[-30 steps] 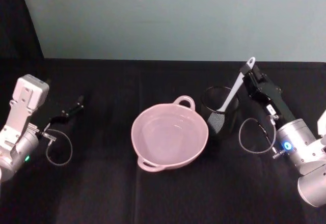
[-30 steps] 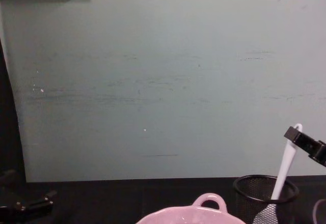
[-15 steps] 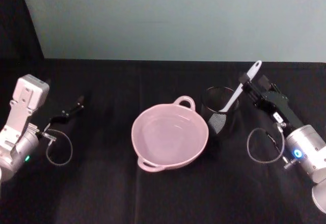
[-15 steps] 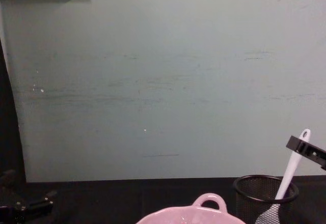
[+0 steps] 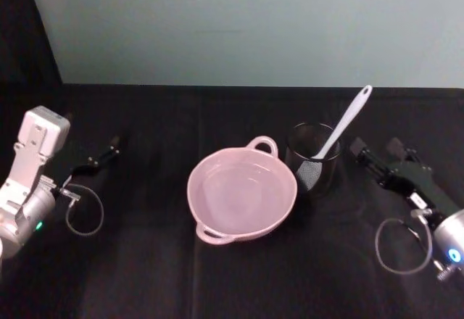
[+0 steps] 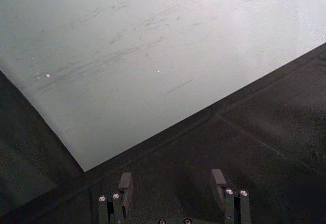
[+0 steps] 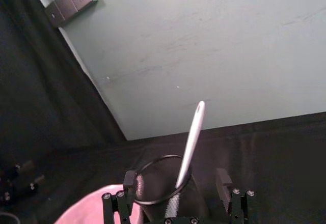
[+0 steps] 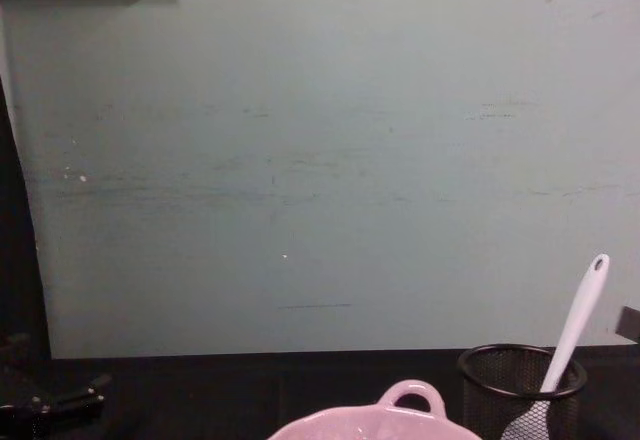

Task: Use the one hand to pick up the spoon and stir the clear water in the bowl.

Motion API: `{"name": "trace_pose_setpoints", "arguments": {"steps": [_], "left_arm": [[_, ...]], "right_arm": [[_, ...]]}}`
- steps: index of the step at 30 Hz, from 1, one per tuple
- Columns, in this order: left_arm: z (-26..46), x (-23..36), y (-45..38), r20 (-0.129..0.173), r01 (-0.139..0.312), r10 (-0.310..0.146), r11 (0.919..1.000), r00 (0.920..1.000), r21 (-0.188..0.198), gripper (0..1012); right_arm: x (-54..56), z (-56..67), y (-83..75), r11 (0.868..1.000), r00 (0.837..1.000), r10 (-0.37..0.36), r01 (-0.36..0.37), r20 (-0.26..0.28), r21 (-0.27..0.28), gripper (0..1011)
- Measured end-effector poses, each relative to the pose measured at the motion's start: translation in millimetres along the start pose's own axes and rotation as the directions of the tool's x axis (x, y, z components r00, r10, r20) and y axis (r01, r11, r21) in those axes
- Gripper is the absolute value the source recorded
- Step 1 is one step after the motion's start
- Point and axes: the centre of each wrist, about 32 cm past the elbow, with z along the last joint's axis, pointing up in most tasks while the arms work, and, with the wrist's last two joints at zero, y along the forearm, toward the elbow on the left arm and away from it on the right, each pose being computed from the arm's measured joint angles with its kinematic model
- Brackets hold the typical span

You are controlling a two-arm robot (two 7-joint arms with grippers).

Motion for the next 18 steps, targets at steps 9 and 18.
{"name": "trace_pose_setpoints", "arguments": {"steps": [9, 18], "left_arm": [[0.0, 0.0, 0.0, 0.000, 0.000, 0.000, 1.0000, 1.0000, 0.000, 1011], [0.0, 0.0, 0.0, 0.000, 0.000, 0.000, 1.0000, 1.0000, 0.000, 1011]], "right_arm": [[0.9, 18.3, -23.9, 0.995, 0.986, -0.090, 0.095, 0.139, -0.028, 1003], [4.5, 25.9, -31.2, 0.976, 0.939, -0.167, 0.200, 0.300, -0.083, 1002]]}}
